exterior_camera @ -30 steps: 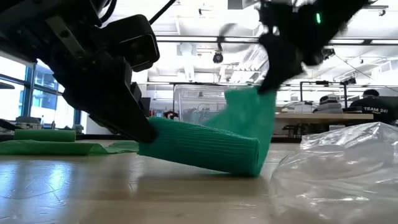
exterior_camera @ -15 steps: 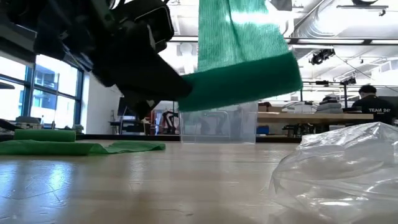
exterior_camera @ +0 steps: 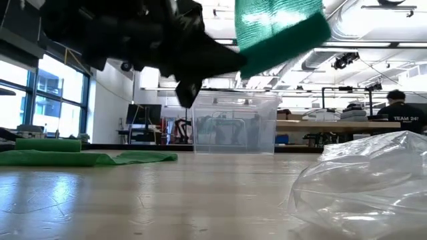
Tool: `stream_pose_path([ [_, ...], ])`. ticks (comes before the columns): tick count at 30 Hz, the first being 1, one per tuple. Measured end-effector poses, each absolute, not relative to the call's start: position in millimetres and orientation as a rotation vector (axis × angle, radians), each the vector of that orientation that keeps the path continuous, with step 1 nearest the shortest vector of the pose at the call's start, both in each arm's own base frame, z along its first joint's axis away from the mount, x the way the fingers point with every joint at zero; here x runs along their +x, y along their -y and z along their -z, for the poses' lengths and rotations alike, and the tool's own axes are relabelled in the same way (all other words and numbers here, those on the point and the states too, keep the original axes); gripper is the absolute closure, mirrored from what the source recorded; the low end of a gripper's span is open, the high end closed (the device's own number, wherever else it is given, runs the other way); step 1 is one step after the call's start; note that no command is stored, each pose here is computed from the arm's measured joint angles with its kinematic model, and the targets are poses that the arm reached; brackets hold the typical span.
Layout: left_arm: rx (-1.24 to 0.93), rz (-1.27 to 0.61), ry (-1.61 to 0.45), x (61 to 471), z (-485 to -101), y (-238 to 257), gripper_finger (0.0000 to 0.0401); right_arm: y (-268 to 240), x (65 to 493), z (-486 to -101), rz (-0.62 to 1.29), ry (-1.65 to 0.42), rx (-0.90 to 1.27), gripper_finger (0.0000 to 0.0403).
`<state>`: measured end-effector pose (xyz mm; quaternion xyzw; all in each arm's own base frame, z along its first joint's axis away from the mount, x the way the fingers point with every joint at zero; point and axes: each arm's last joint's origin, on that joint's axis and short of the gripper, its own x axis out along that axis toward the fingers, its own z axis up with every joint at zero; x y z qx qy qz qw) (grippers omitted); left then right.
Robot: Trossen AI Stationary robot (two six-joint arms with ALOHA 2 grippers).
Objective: Roll bandage
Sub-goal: Roll the blue bandage
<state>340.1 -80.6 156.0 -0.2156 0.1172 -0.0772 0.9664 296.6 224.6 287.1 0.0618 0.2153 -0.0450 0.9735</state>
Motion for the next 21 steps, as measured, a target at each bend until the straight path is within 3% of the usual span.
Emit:
stream_pose_path([
  [5,-0.408,0.112,-0.174,342,-161,77,0.0401,-228,298,-244,0.148,-0.515,0.158,0.0403],
  [13,-0.240,0.029,-0.135,337,-164,92,0.0401,-235,302,-213,0.135,-0.592,0.019,0.0403],
  [17,-0.078,0.006,-0.135,329,-169,108,0.0401,-236,304,-215,0.148,-0.562,0.022,0.0403],
  [21,-0.009,0.008,-0.224,323,-163,117,0.0401,-242,306,-254,0.220,-0.420,-0.025,0.0403],
])
